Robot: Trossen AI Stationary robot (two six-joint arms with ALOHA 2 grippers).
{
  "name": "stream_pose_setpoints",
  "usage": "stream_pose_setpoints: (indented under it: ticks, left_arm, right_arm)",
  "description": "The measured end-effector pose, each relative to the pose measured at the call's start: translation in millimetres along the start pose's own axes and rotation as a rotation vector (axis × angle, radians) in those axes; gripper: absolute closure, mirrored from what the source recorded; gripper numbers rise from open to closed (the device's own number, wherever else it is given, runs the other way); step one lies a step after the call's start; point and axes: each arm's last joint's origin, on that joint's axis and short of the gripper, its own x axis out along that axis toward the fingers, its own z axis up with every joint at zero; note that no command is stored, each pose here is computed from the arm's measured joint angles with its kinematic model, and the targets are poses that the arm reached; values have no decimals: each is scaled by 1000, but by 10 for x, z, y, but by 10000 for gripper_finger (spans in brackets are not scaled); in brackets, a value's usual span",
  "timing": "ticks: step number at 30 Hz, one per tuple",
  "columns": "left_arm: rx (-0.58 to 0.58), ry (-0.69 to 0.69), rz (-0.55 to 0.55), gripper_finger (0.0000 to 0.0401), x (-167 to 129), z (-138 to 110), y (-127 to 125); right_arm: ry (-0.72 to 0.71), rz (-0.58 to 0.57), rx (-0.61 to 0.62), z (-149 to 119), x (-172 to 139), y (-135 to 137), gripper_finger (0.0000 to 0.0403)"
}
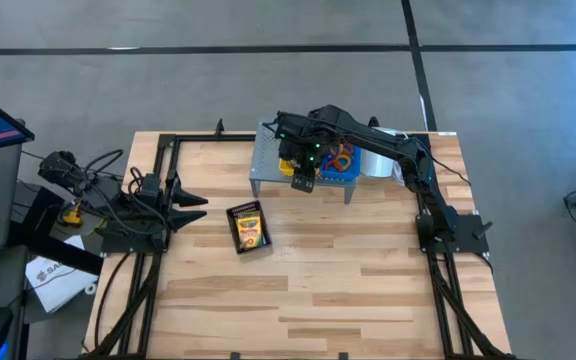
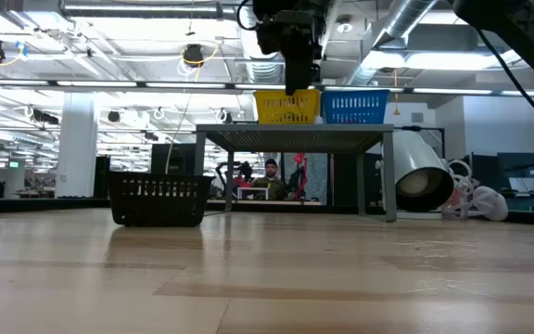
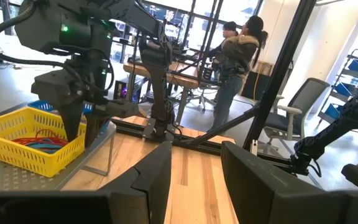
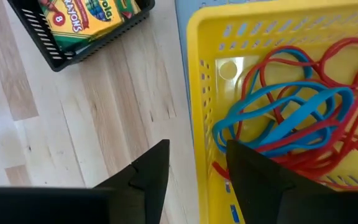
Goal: Pick & Place Office Desk Supplies
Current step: Put the black basket on the shelf
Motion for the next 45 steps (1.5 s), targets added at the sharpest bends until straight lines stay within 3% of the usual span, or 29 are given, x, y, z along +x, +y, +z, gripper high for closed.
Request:
stream_pose_setpoints:
  ticks: [12,37,41,45]
  left_arm:
    - [0,0,0,266,0,0,0]
    - [-1,0,0,266,0,0,0]
    - [-3,5,-2,266,12,-8,-8]
    - [21,56,-38,266,117,-78,-81]
  right_arm:
    - [2,27,55,-18,-24,-46,225]
    - [-153,19,145,-89,-420,-87,233]
    - [-233,24,186,-112,-585,-64,239]
    - [-421,27,198,-196,-989,28,251]
